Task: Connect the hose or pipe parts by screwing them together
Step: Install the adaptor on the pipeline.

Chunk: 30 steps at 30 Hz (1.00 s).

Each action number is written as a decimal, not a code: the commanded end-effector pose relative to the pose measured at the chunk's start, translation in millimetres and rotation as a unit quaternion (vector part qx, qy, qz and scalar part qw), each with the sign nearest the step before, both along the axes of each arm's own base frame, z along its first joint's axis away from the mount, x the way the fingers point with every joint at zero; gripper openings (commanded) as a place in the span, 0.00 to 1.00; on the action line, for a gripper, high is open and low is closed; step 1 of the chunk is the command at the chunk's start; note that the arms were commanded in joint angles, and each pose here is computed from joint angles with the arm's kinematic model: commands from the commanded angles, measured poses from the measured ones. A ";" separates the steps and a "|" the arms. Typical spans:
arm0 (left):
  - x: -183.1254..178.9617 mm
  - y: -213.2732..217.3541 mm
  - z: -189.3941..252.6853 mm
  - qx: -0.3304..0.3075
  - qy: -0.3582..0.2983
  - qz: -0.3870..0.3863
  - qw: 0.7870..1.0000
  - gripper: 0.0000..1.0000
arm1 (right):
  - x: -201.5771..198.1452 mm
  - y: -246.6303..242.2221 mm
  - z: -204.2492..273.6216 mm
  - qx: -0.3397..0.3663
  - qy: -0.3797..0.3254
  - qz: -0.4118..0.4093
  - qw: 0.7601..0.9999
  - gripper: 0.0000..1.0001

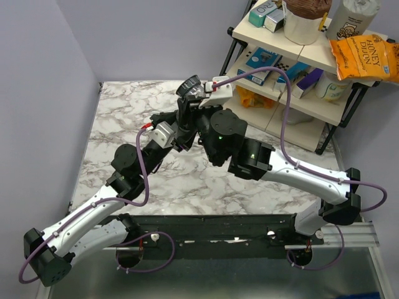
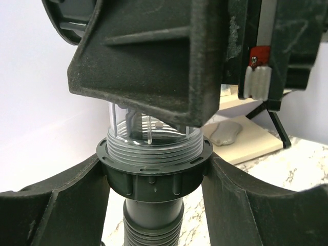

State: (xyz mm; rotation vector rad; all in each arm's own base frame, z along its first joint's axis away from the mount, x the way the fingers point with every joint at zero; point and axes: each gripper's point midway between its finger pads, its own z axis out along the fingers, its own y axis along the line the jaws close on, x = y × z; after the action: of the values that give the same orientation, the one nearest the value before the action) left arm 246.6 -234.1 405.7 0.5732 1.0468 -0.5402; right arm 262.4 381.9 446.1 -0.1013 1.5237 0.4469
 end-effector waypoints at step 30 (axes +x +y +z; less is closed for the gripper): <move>-61.3 59.4 130.3 -0.200 -0.175 -0.005 0.964 0.00 | -76.8 23.6 -36.6 -0.135 0.048 0.237 0.961 1.00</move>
State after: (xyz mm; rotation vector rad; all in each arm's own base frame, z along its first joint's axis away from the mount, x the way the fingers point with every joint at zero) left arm 224.3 -219.9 447.5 0.4537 0.8714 -0.6124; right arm 225.4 391.4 458.9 -0.3205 1.5850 0.5925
